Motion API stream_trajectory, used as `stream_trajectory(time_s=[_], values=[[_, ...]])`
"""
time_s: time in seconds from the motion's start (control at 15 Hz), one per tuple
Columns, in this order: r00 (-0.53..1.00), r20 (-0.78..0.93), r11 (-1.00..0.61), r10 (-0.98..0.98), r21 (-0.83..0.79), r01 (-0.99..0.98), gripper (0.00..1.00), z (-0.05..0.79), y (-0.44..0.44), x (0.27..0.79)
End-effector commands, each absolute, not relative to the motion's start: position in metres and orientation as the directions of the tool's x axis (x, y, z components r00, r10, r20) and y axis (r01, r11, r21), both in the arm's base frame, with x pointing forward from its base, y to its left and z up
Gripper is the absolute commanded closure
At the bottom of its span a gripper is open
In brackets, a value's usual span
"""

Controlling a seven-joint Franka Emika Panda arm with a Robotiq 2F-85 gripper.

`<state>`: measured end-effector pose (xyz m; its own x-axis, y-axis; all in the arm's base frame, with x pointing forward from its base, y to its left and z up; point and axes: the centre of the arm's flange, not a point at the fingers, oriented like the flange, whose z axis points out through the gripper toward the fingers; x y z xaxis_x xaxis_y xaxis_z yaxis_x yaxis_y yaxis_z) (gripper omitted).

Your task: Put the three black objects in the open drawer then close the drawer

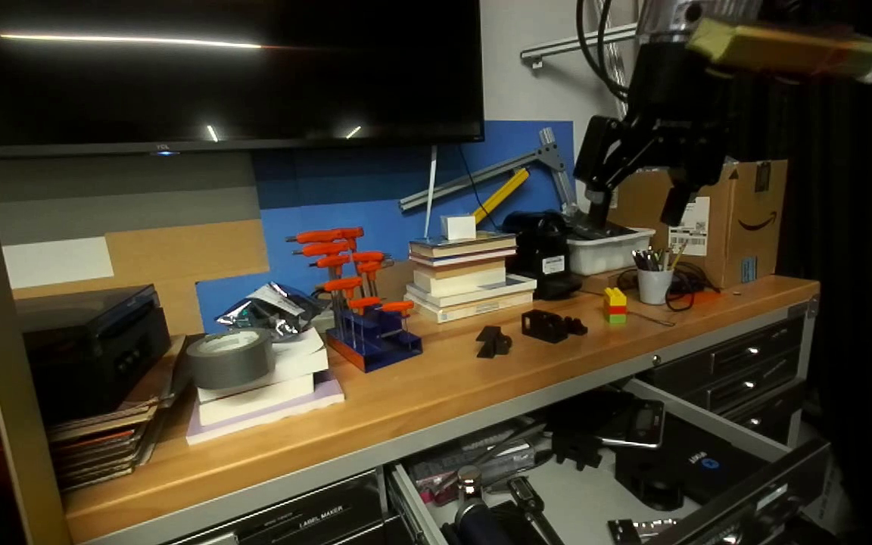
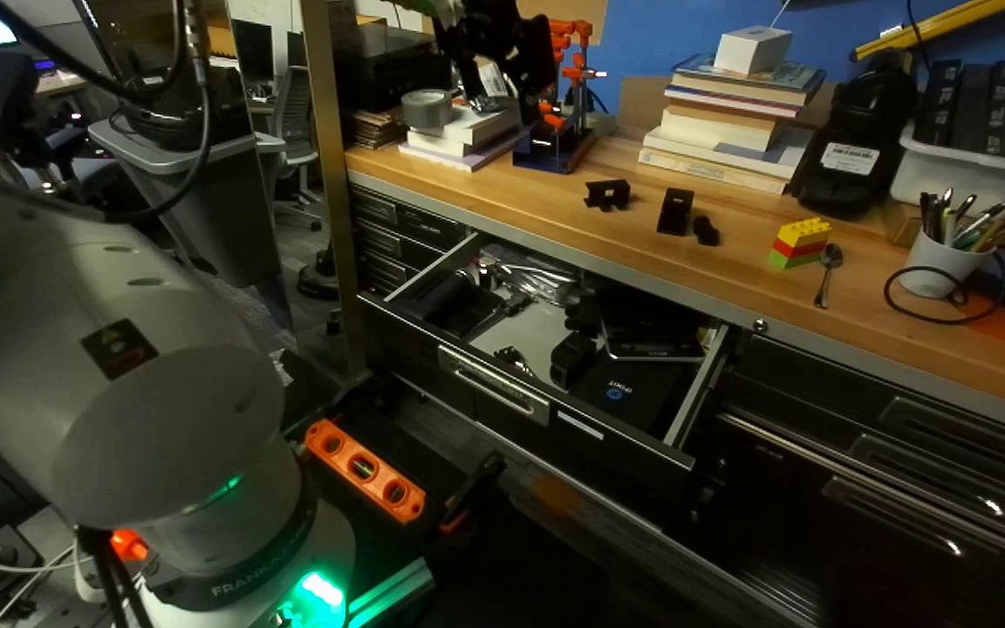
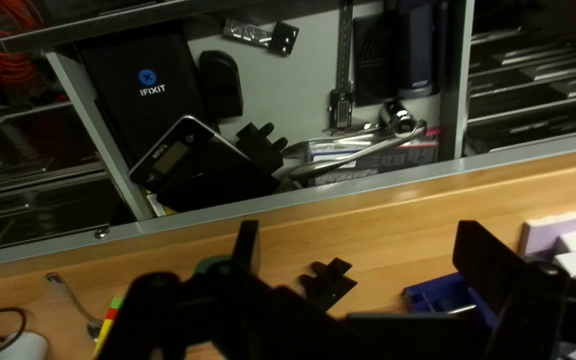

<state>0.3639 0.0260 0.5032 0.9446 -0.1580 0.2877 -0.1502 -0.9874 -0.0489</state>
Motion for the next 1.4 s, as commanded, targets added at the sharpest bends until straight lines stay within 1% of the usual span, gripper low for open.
stream_trajectory(time_s=[0.0,0.33,0.53,0.73,1.07,1.33], values=[[0.888,0.325,-0.942,-0.324,-0.02,-0.336,0.0,0.484,0.028,0.433],[0.77,0.336,-0.82,-0.542,-0.008,-0.573,0.0,0.456,0.026,0.515],[0.67,0.335,-0.713,-0.662,-0.005,-0.701,0.0,0.451,0.015,0.565],[0.55,0.322,-0.585,-0.77,-0.012,-0.811,0.0,0.443,-0.014,0.605],[0.325,0.266,-0.339,-0.908,-0.009,-0.941,0.0,0.418,-0.056,0.646],[0.16,0.203,-0.17,-0.966,-0.035,-0.985,0.0,0.397,-0.081,0.662]])
